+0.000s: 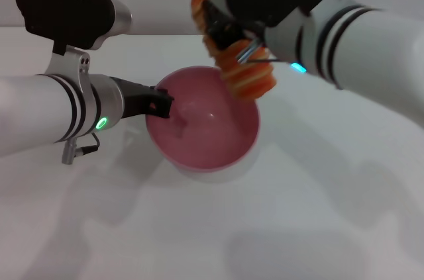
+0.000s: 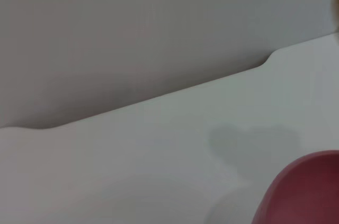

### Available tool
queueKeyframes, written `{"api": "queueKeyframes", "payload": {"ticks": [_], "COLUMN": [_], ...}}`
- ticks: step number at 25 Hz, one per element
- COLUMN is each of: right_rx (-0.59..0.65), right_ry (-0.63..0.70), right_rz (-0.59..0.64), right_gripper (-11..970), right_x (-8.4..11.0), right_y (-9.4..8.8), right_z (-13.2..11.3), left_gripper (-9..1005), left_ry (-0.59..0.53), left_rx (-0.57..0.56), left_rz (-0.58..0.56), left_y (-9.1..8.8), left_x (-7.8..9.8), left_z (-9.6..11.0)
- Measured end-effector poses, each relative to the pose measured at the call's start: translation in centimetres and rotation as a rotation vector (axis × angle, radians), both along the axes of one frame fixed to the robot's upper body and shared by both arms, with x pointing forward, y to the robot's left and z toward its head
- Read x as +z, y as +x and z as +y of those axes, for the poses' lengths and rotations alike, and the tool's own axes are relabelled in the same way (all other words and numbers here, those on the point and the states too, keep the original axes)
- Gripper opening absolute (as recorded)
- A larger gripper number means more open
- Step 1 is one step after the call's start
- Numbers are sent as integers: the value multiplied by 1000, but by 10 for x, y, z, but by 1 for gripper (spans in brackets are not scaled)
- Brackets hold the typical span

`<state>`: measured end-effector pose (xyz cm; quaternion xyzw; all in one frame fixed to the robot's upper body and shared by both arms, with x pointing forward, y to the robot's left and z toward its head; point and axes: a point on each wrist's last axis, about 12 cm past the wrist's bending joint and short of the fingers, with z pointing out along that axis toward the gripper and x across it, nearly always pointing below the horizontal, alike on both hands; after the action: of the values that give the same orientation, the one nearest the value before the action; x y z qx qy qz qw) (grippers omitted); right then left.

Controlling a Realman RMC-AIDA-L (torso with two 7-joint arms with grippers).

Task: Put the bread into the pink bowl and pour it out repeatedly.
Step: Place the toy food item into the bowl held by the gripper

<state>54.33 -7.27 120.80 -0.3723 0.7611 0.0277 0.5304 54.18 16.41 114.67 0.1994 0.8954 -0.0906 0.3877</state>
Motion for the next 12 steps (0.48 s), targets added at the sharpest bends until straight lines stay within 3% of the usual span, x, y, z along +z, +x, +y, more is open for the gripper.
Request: {"api": "queueKeyframes", "payload": {"ticks": [12], "right_rx": [93], "right_ry": [34], "right_rz": [25], "right_gripper": [169], "right_x": [-12], "right_y": [-11], "right_z": [19], "left_gripper": [49], "left_ry": [-6], "left_rx": [-4], "left_rz": [-14], "left_y": [1], "left_x": [3], "left_z": [1]}}
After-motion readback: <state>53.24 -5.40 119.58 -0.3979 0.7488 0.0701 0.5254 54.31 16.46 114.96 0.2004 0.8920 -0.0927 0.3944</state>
